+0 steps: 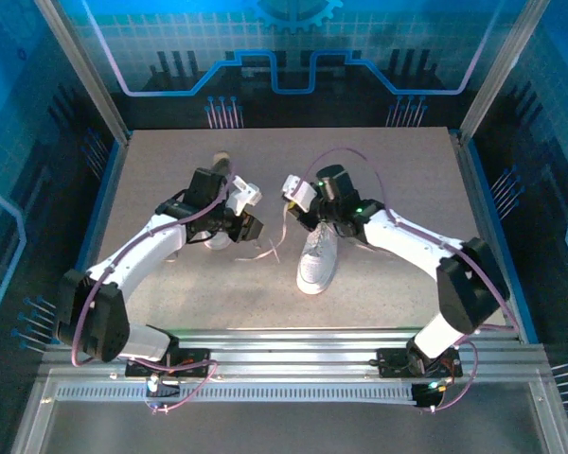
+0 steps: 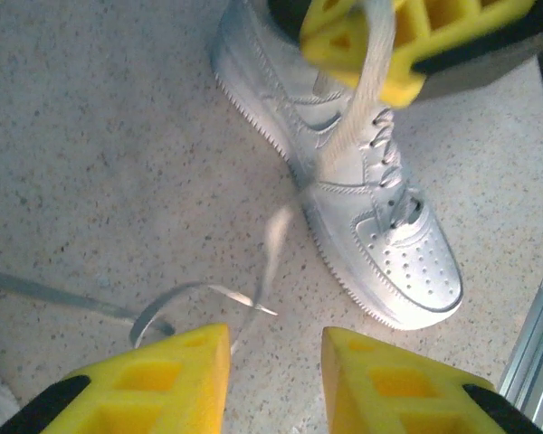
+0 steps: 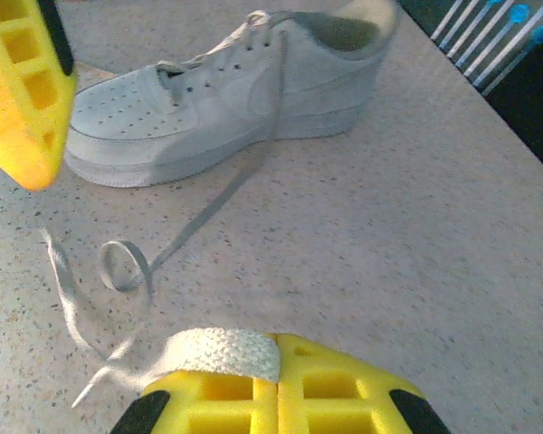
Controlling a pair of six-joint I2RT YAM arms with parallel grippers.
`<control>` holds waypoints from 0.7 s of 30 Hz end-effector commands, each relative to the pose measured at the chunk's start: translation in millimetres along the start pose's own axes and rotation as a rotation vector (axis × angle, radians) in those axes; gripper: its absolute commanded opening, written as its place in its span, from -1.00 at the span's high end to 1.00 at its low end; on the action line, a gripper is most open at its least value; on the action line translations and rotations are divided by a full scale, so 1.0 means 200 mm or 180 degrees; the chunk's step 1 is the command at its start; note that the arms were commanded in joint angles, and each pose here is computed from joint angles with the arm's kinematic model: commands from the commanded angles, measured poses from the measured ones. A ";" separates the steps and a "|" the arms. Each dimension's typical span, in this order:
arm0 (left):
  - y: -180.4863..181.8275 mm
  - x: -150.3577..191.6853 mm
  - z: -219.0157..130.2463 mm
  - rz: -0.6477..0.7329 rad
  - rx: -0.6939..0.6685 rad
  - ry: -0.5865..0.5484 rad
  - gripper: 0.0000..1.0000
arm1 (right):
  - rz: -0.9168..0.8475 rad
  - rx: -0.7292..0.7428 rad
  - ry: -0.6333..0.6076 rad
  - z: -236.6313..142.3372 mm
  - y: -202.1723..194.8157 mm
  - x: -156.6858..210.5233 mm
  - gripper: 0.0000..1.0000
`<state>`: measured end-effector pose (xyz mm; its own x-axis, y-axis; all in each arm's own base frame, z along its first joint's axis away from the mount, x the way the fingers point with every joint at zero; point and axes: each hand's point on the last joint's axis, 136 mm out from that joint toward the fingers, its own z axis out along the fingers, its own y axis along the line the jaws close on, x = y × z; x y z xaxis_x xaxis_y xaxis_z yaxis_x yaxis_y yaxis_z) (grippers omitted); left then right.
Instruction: Tie the shoes
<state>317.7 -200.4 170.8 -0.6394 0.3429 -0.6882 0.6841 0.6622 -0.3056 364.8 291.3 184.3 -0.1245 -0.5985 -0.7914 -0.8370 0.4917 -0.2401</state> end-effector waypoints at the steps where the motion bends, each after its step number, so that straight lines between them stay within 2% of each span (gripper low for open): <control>1: -0.07 -0.14 -0.04 0.0220 0.0230 -0.0392 0.31 | 0.0159 -0.0062 0.0198 -0.11 -0.03 0.04 1.00; 8: -0.24 -0.24 0.06 0.0904 0.0601 -0.0613 0.29 | 0.0200 -0.0306 0.0474 -0.13 0.00 0.13 1.00; 21: -0.30 -0.39 0.27 0.1104 0.0805 -0.0529 0.32 | 0.0225 -0.0473 0.0428 -0.14 0.02 0.08 1.00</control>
<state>343.7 -284.8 191.5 -0.3820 0.3954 -0.8353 0.8885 0.4059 -0.2142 348.7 260.9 183.4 -0.2623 -0.6471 -0.7159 -0.8694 0.4803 -0.1156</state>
